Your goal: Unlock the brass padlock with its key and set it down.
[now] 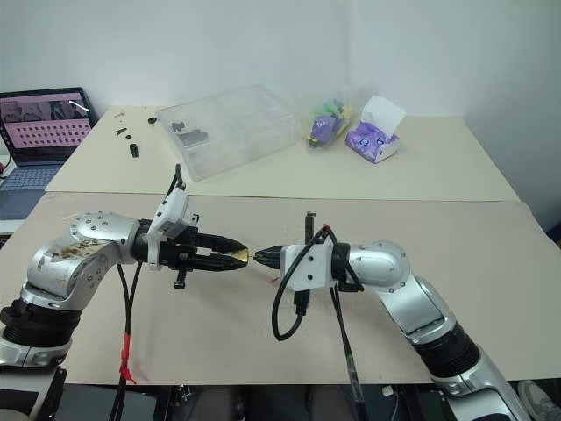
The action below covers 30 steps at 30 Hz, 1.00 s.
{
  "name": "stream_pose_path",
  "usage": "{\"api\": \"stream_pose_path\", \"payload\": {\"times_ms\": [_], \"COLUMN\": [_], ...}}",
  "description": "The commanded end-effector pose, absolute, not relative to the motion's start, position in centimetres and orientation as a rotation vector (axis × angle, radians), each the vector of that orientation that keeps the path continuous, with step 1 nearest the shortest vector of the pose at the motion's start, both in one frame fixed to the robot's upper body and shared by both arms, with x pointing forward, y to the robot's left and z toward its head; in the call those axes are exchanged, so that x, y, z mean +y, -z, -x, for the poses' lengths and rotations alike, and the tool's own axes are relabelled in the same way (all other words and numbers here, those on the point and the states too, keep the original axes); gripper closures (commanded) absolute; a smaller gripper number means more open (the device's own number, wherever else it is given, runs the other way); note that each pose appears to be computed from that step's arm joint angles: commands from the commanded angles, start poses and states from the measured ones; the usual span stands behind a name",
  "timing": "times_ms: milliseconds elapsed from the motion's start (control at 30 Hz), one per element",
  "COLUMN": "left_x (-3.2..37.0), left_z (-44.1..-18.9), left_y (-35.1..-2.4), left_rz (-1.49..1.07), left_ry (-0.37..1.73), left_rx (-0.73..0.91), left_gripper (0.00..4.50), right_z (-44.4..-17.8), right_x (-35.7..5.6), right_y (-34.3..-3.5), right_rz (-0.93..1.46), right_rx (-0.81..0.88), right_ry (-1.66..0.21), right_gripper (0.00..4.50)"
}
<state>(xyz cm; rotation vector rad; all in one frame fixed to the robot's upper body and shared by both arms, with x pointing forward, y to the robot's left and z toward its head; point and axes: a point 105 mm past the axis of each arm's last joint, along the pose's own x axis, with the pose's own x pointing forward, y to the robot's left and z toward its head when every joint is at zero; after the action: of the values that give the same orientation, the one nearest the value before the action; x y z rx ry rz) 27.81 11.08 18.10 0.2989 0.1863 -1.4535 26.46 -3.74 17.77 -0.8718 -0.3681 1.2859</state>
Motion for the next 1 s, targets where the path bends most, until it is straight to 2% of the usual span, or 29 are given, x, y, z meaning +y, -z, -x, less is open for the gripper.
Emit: {"api": "stream_pose_path", "payload": {"times_ms": [33,167,333,367,400,733,833,1000], "left_x": [11.1,11.2,11.2,11.2,11.2,11.2,11.2,11.0], "left_z": [-27.9,-27.9,-28.0,-28.0,-28.0,-28.0,-28.0,-28.0], "left_y": [-19.5,-19.5,-19.5,-19.5,-19.5,-19.6,-19.6,-19.7], "left_rz": [-0.333,-0.334,-0.333,-0.333,-0.333,-0.333,-0.33,-0.33], "left_ry": [1.432,1.429,1.425,1.424,1.423,1.421,1.42,1.423], "left_rx": [0.119,0.121,0.122,0.123,0.123,0.12,0.12,0.118], "left_gripper": [3.66,3.66,3.66,3.66,3.66,3.66,3.66,3.66], "right_z": [-25.3,-25.3,-25.5,-25.5,-25.4,-25.8,-25.6,-25.9], "right_x": [-3.0,-2.9,-2.9,-2.8,-2.7,-2.5,-2.1,-1.7], "right_y": [-18.8,-18.8,-19.1,-19.1,-19.2,-20.3,-20.2,-20.0], "right_rz": [0.89,0.97,1.015,1.04,1.064,1.435,1.446,1.445], "right_rx": [-0.438,-0.489,-0.55,-0.569,-0.594,-1.106,-1.172,-1.191], "right_ry": [-1.316,-1.288,-1.232,-1.222,-1.219,-0.926,-0.898,-0.889], "right_gripper": [4.42,4.42,3.03,2.63,2.01,2.01,2.01,2.01]}}
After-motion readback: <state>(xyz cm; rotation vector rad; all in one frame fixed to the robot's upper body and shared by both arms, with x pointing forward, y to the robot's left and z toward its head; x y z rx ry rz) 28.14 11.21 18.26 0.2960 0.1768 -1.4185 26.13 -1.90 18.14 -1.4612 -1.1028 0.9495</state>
